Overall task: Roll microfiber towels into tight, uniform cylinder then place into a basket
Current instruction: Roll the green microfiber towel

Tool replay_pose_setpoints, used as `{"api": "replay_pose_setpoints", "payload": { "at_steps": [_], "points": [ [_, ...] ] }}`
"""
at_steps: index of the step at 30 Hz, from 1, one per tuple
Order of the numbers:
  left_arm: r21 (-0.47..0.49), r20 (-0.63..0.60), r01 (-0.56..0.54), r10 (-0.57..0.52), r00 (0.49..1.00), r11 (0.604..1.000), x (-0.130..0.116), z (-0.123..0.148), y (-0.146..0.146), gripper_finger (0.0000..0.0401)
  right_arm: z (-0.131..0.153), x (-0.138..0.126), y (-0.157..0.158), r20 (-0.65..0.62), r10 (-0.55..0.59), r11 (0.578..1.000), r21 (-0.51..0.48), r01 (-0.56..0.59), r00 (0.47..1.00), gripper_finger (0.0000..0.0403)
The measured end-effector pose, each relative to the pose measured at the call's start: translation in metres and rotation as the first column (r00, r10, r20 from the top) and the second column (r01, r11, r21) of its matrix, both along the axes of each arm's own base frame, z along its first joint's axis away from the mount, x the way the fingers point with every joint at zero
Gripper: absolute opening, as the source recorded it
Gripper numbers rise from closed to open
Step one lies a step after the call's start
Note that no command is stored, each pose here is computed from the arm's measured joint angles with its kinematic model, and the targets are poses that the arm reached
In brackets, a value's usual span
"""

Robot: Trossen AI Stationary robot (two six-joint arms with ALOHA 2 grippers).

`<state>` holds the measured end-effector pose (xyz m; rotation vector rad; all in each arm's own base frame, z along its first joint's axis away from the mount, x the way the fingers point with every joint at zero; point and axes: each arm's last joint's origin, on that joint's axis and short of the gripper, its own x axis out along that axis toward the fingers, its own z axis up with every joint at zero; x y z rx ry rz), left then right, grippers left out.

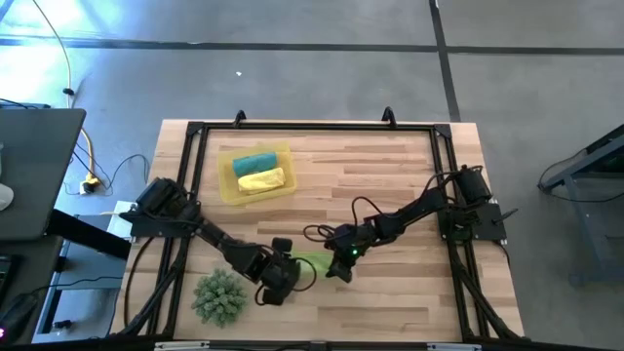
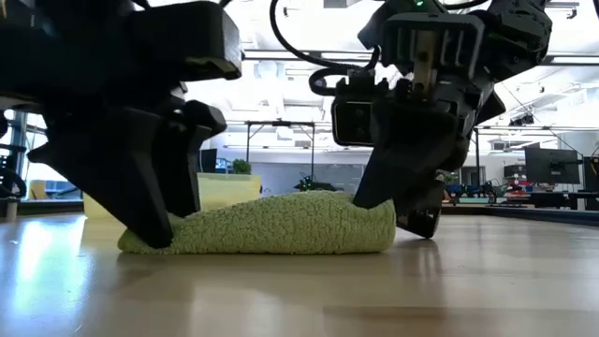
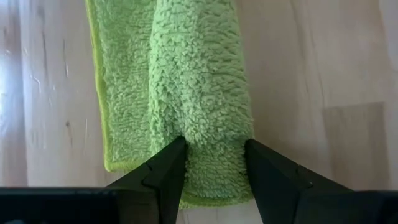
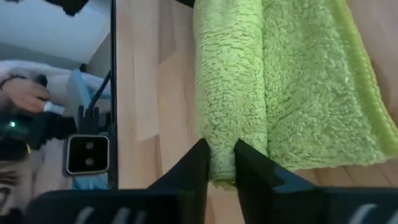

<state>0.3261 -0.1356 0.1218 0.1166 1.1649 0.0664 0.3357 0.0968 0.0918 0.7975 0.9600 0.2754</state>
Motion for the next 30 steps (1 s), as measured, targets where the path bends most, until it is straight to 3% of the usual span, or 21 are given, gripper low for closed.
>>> {"api": "replay_pose_setpoints", "payload": {
  "at_steps": [4, 8, 10, 12, 14, 18, 21, 23, 26, 30],
  "points": [
    [-0.05, -0.03, -0.025, 0.024, 0.999, 0.998, 0.003, -0.005, 0.004, 0.0156, 0.01, -0.001, -0.001, 0.057, 0.05, 0.998, -0.031, -0.048, 0.997, 0.0098],
    [-0.082, -0.043, -0.035, 0.031, 0.999, 0.996, 0.004, -0.005, 0.007, 0.0156, 0.035, -0.007, -0.002, 0.149, 0.171, 0.984, -0.072, -0.162, 0.974, 0.0135],
    [-0.091, -0.045, -0.055, 0.051, 0.998, 0.994, 0.004, -0.005, 0.009, 0.0156, 0.055, -0.011, 0.001, 0.234, 0.246, 0.967, -0.132, -0.22, 0.94, 0.0139],
    [-0.101, -0.047, -0.076, 0.072, 0.996, 0.992, 0.005, -0.005, 0.011, 0.0156, 0.065, -0.017, 0.009, 0.293, 0.307, 0.937, -0.261, -0.233, 0.906, 0.0138],
    [-0.115, -0.051, -0.088, 0.083, 0.995, 0.989, 0.006, -0.006, 0.013, 0.0156, 0.074, -0.022, 0.024, 0.37, 0.382, 0.876, -0.437, -0.205, 0.847, 0.0133],
    [-0.135, -0.058, -0.099, 0.092, 0.994, 0.986, 0.008, -0.006, 0.017, 0.0156, 0.077, -0.032, 0.059, 0.41, 0.534, 0.695, -0.711, -0.107, 0.739, 0.0126],
    [-0.139, -0.058, -0.105, 0.098, 0.993, 0.985, 0.009, -0.006, 0.019, 0.0156, 0.066, -0.038, 0.076, 0.357, 0.578, 0.556, -0.831, -0.034, 0.734, 0.0124],
    [-0.145, -0.057, -0.109, 0.102, 0.993, 0.983, 0.009, -0.005, 0.021, 0.0156, 0.056, -0.038, 0.081, 0.332, 0.559, 0.49, -0.871, 0.02, 0.76, 0.0124],
    [-0.15, -0.057, -0.111, 0.103, 0.993, 0.982, 0.01, -0.005, 0.022, 0.0156, 0.041, -0.037, 0.082, 0.293, 0.514, 0.425, -0.903, 0.057, 0.807, 0.0124],
    [-0.169, -0.065, -0.109, 0.099, 0.993, 0.98, 0.01, -0.005, 0.022, 0.0156, 0.034, -0.033, 0.077, 0.284, 0.483, 0.41, -0.909, 0.073, 0.828, 0.0124]
  ]
}}
